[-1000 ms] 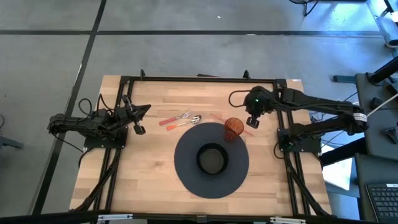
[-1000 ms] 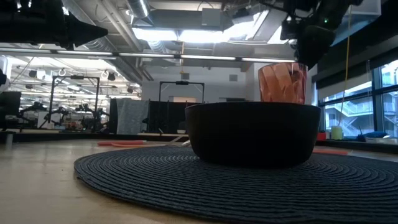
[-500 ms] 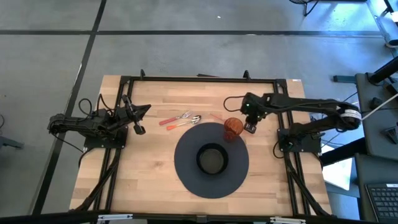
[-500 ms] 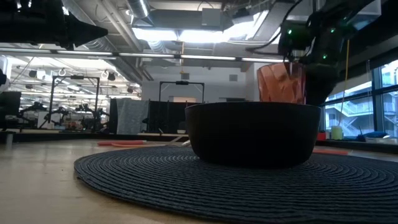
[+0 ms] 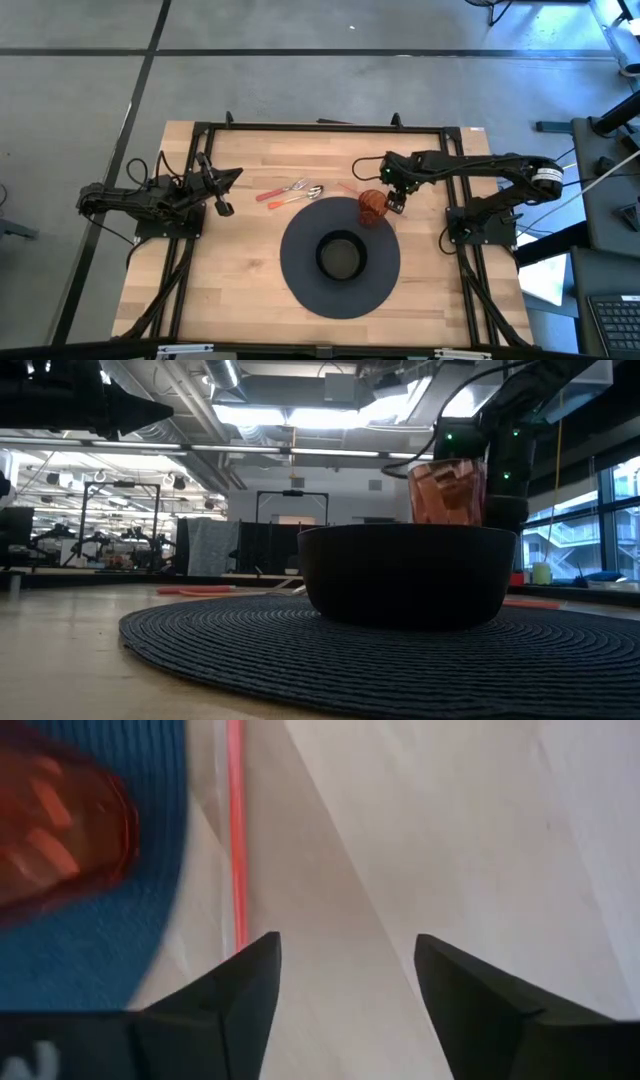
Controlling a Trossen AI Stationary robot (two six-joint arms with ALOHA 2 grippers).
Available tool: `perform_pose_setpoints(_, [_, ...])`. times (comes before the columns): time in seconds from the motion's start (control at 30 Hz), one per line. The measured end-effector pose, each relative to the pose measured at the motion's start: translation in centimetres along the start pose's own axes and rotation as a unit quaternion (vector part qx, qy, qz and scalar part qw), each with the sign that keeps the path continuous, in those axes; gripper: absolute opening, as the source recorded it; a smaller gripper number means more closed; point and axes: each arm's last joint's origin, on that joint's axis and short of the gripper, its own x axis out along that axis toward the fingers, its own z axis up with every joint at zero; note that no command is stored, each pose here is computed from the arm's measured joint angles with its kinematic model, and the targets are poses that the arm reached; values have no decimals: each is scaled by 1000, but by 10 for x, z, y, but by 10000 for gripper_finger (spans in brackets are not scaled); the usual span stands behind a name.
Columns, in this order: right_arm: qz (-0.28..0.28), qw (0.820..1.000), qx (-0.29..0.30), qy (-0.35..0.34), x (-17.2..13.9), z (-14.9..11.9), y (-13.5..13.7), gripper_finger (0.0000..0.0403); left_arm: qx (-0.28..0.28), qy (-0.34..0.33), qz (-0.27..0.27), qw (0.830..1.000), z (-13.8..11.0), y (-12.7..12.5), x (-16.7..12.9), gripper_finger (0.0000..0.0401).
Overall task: Pick & Place Utensil
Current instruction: Put the orange drinking straw into the orange cup
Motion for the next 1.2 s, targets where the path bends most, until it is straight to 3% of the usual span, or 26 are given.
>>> perform_pose_setpoints(0.3, [0, 997, 76, 13, -1, -3, 0, 217, 0, 0, 0, 1000, 0, 0, 0, 4])
perform_pose_setpoints(0.93, [-23, 993, 91, 68, 13, -24, 3, 210, 0, 0, 0, 1000, 0, 0, 0, 4])
perform_pose_setpoints(1.2, [24, 993, 95, 71, 27, -36, 6, 210, 0, 0, 0, 1000, 0, 0, 0, 4])
